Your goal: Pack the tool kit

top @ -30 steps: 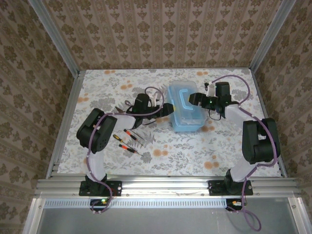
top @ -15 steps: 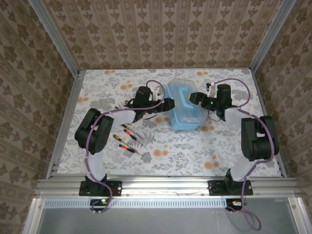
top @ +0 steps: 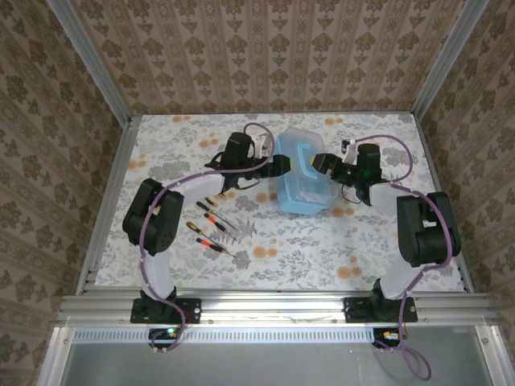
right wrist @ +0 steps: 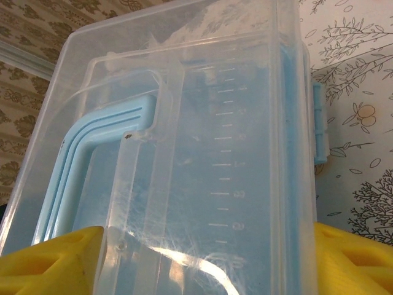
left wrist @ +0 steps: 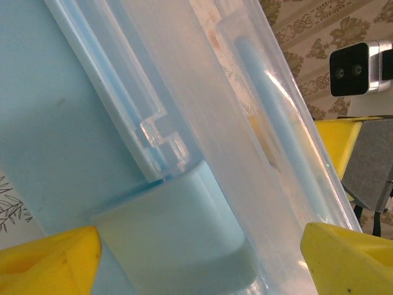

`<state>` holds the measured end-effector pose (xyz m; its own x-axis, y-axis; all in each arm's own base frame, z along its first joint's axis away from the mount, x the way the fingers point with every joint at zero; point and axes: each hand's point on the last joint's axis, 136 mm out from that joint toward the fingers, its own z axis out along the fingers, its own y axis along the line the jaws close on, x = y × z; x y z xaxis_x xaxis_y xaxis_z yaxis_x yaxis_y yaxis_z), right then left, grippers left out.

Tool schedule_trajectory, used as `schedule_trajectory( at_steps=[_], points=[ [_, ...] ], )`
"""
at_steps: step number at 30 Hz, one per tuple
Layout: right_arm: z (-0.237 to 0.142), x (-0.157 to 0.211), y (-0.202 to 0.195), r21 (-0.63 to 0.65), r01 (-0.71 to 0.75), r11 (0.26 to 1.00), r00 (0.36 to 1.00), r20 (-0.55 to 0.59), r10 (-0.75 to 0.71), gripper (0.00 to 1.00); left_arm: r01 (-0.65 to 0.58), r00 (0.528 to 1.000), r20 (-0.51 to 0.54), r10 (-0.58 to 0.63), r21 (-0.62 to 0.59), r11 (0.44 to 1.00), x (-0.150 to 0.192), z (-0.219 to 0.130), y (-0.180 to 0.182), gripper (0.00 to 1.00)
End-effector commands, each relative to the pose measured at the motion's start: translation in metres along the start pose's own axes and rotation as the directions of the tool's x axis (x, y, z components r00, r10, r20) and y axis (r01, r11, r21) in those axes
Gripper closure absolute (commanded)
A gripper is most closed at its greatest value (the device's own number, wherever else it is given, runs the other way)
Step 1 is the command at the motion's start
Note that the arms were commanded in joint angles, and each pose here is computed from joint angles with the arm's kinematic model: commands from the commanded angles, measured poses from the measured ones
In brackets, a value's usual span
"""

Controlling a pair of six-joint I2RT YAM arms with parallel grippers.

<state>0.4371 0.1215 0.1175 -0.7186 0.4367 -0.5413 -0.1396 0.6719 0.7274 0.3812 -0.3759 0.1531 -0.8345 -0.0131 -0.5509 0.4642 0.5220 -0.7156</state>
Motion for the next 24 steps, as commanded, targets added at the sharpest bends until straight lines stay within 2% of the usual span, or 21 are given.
schedule_trajectory(
  at_steps=[1, 10, 16, 21, 24],
  points=[
    [-0.007, 0.161, -0.052, 0.268, -0.153, 0.951, 0.87, -0.42, 0.258, 0.41, -0.119, 0.992, 0.053, 0.115, 0.072, 0.99, -0.02, -0.002, -0.049, 0.14],
    [-0.02, 0.156, -0.067, 0.377, -0.079, 0.923, 0.892, -0.387, 0.235, 0.38, -0.142, 0.989, 0.062, 0.137, 0.076, 0.987, -0.027, -0.005, -0.059, 0.14],
    [-0.023, 0.157, -0.08, 0.422, -0.102, 0.901, 0.893, -0.361, 0.27, 0.41, -0.146, 0.988, 0.058, 0.142, 0.07, 0.987, -0.026, -0.006, -0.059, 0.14],
    [-0.023, 0.153, -0.08, 0.418, -0.129, 0.899, 0.894, -0.343, 0.287, 0.41, -0.154, 0.987, 0.049, 0.152, 0.047, 0.987, -0.024, -0.007, -0.056, 0.14],
    [-0.021, 0.153, -0.074, 0.356, -0.181, 0.917, 0.885, -0.347, 0.31, 0.42, -0.161, 0.986, 0.039, 0.16, 0.025, 0.987, -0.022, -0.009, -0.053, 0.13]
  ],
)
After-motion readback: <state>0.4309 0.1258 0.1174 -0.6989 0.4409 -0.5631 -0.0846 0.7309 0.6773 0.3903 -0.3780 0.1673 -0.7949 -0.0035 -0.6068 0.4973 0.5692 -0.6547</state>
